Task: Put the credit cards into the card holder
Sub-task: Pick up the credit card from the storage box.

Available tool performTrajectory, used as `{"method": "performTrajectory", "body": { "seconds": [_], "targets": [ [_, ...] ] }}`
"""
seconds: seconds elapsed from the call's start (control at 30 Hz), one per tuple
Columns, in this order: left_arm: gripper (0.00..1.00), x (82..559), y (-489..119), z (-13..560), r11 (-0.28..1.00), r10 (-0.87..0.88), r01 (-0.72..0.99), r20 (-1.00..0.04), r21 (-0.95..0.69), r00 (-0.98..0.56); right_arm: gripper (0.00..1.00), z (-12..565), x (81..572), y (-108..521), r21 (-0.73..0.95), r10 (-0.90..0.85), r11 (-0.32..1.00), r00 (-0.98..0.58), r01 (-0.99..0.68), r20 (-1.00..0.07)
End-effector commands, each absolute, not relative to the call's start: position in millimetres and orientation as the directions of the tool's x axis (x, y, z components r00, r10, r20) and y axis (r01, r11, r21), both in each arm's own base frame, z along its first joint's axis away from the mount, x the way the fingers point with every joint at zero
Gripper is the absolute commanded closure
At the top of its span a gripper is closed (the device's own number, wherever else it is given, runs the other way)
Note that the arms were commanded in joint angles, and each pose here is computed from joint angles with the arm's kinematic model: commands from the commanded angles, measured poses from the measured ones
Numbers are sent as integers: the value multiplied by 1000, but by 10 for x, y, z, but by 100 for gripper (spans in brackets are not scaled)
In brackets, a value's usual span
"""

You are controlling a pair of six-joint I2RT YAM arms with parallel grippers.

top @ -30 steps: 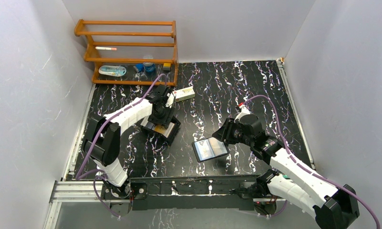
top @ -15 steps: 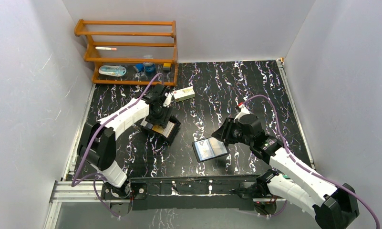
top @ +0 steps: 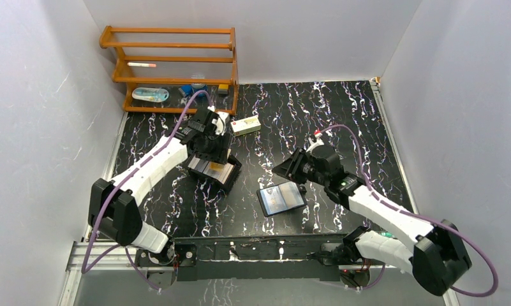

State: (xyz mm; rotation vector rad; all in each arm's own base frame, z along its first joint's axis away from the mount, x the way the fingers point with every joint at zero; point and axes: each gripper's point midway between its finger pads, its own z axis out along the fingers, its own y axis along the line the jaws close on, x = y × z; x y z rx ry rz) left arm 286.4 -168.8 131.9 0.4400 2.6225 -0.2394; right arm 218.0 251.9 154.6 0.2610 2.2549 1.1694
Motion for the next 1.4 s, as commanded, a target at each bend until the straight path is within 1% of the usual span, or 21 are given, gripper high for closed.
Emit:
{"method": "performTrajectory", "body": {
  "seconds": [0.0, 0.2, 0.37, 0.43, 0.53, 0.6, 0.7, 0.77, 0.8, 0.83, 0.87, 0.93, 1.03, 1.13, 1.27, 1.37],
  "targets": [
    [62, 2800, -2037, 1713, 882, 193, 391, -554, -264, -810, 59, 2156, 2469, 2848, 870, 483, 464, -777, -165, -404],
    [62, 2635, -2311, 1766, 833, 196, 440, -564, -336, -802, 58, 2245, 2650, 3174, 877, 449, 439, -799, -192, -400],
    [62, 2560, -2448, 1758, 812, 213, 466, -566, -350, -796, 57, 2191, 2740, 3374, 885, 417, 426, -828, -187, -376],
    [62, 2541, -2478, 1754, 807, 220, 474, -566, -353, -795, 57, 2202, 2750, 3422, 889, 412, 412, -831, -197, -375],
    [62, 2514, -2508, 1741, 802, 226, 480, -564, -355, -795, 58, 2181, 2782, 3441, 883, 412, 427, -828, -193, -380],
    [62, 2505, -2520, 1742, 800, 225, 482, -566, -357, -793, 61, 2160, 2793, 3436, 879, 413, 437, -826, -190, -384],
    [62, 2499, -2531, 1735, 799, 225, 483, -566, -358, -793, 77, 2143, 2783, 3443, 874, 402, 443, -827, -201, -394],
    [61, 2486, -2539, 1749, 795, 221, 484, -569, -365, -792, 90, 2136, 2769, 3445, 870, 391, 442, -826, -218, -406],
    [60, 2479, -2545, 1763, 792, 218, 486, -572, -370, -791, 96, 2145, 2759, 3450, 868, 383, 437, -824, -237, -418],
    [58, 2478, -2547, 1777, 791, 213, 485, -575, -374, -790, 100, 2156, 2737, 3454, 865, 372, 429, -822, -260, -432],
    [54, 2481, -2549, 1770, 794, 204, 477, -574, -377, -793, 100, 2171, 2714, 3451, 859, 361, 422, -815, -291, -454],
    [46, 2457, -2538, 1924, 785, 167, 479, -610, -394, -775, 100, 2209, 2628, 3448, 844, 320, 399, -807, -360, -496],
    [39, 2380, -2543, 2119, 762, 117, 476, -629, -439, -768, 100, 2254, 2523, 3339, 815, 271, 381, -790, -437, -550],
    [37, 2239, -2649, 2288, 697, 87, 486, -610, -528, -788, 100, 2287, 2384, 3195, 803, 237, 341, -782, -489, -577],
    [37, 2050, -2833, 2479, 573, 57, 493, -568, -655, -821, 100, 2440, 2130, 3084, 801, 205, 225, -777, -555, -595],
    [37, 1946, -2936, 2632, 478, 37, 502, -555, -720, -831, 100, 2536, 1994, 3035, 800, 208, 167, -772, -577, -600]
  ]
}}
